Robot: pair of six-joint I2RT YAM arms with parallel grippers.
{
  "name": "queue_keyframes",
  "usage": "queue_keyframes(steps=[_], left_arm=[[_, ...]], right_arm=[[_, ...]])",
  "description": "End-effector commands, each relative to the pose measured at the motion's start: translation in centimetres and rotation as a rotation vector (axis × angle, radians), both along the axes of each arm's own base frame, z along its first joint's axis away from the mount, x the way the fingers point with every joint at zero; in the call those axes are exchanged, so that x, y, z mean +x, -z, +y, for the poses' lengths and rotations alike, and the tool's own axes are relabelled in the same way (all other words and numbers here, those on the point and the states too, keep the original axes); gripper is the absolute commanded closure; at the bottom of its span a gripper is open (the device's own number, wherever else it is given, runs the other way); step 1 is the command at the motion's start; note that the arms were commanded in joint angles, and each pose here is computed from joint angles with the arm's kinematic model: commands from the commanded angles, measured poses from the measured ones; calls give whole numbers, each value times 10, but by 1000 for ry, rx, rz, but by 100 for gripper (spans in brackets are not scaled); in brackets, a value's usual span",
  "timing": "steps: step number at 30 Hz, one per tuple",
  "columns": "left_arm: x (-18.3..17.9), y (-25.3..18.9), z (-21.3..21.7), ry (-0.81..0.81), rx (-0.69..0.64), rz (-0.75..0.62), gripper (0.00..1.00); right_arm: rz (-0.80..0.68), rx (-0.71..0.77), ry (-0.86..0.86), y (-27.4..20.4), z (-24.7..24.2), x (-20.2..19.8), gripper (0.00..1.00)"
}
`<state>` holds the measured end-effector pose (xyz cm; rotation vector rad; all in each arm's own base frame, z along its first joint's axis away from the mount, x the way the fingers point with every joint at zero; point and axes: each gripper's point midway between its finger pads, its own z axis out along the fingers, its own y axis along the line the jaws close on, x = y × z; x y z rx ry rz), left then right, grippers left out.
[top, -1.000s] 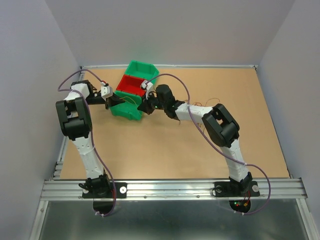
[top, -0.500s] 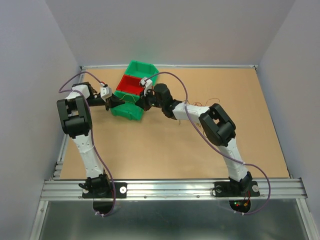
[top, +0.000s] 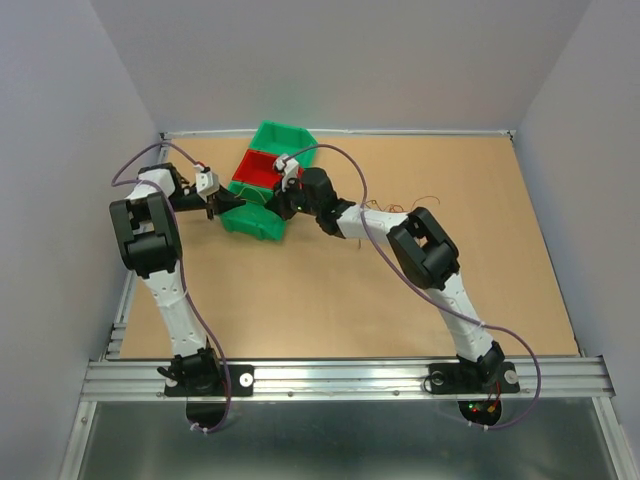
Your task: Untangle the cables
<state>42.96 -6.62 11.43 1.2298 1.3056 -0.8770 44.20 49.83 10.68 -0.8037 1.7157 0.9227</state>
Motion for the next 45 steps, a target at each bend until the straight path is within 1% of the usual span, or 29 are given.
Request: queue_keyframes(steps=[1, 4, 5, 6, 7, 10, 11, 12, 13, 14, 15, 16, 18, 19, 22, 28, 33, 34, 35, 37, 38, 40, 41, 42, 43, 44, 45], left_arm=[[7, -38, 4, -21, -26, -37, 100], [12, -48, 6, -24, -4, -29, 100], [12, -51, 5, -21, 8, -28, 88], [12, -53, 5, -19, 19, -34, 47], [11, -56, 5, -20, 23, -38, 2], [16, -62, 7, -51, 32, -12, 1], [30, -59, 13, -108, 52, 66, 1], [39, -69, 16, -162, 73, 68, 1], [61, -75, 24, -364, 90, 106, 1], [70, -82, 29, -487, 81, 49, 1], [70, -90, 31, -576, 45, -11, 1], [64, -94, 31, -610, 9, -60, 1], [58, -92, 26, -577, 2, -46, 1], [65, -86, 23, -546, 5, 31, 1], [72, -81, 22, -512, 22, 74, 1], [65, -89, 17, -478, 3, 87, 1], [59, -114, 15, -477, -8, 96, 1], [57, -118, 15, -485, -8, 92, 1], [54, -130, 16, -502, -5, 62, 1], [49, -142, 17, -520, -12, 30, 1], [44, -161, 18, -550, -23, -2, 1], [38, -178, 21, -596, -43, -46, 1], [31, -196, 23, -641, -71, -100, 1], [27, -204, 24, -656, -83, -126, 1], [22, -208, 23, -656, -91, -154, 1], [12, -223, 20, -646, -96, -198, 1], [6, -227, 17, -627, -99, -211, 1]], right_arm=[[-47, 59, -5, -27, 17, 3, 99], [-48, 56, 1, -26, 18, 4, 99], [-46, 54, 1, -24, 18, 3, 99], [-47, 55, 3, -25, 18, 3, 99], [-46, 53, 4, -25, 17, 4, 99], [-46, 55, 4, -26, 17, 3, 100], [-45, 56, 5, -26, 18, 4, 99], [-44, 55, 5, -25, 18, 4, 99], [-42, 53, 5, -24, 18, 4, 99], [-42, 52, 6, -24, 17, 4, 99], [-42, 52, 6, -24, 17, 4, 99], [-40, 48, 6, -23, 17, 3, 100], [-41, 47, 7, -24, 16, 2, 99], [-39, 46, 4, -23, 16, 2, 99], [-32, 39, 3, -19, 16, 0, 99], [-3, 0, 10, -8, 16, 3, 99], [38, -38, -5, 10, 15, 0, 98], [40, -41, -4, 10, 14, -1, 95], [39, -47, 4, 12, 13, 0, 88], [29, -50, 10, 7, 11, -1, 79], [20, -51, 19, 4, 9, 1, 73], [1, -40, 23, -8, 8, 2, 70], [-7, -38, 27, -12, 7, 2, 64], [-17, -32, 29, -18, 7, 3, 61], [-32, -22, 30, -29, 6, 3, 58], [-34, -20, 30, -32, 5, 2, 51], [-47, -8, 32, -38, 5, 1, 49]])
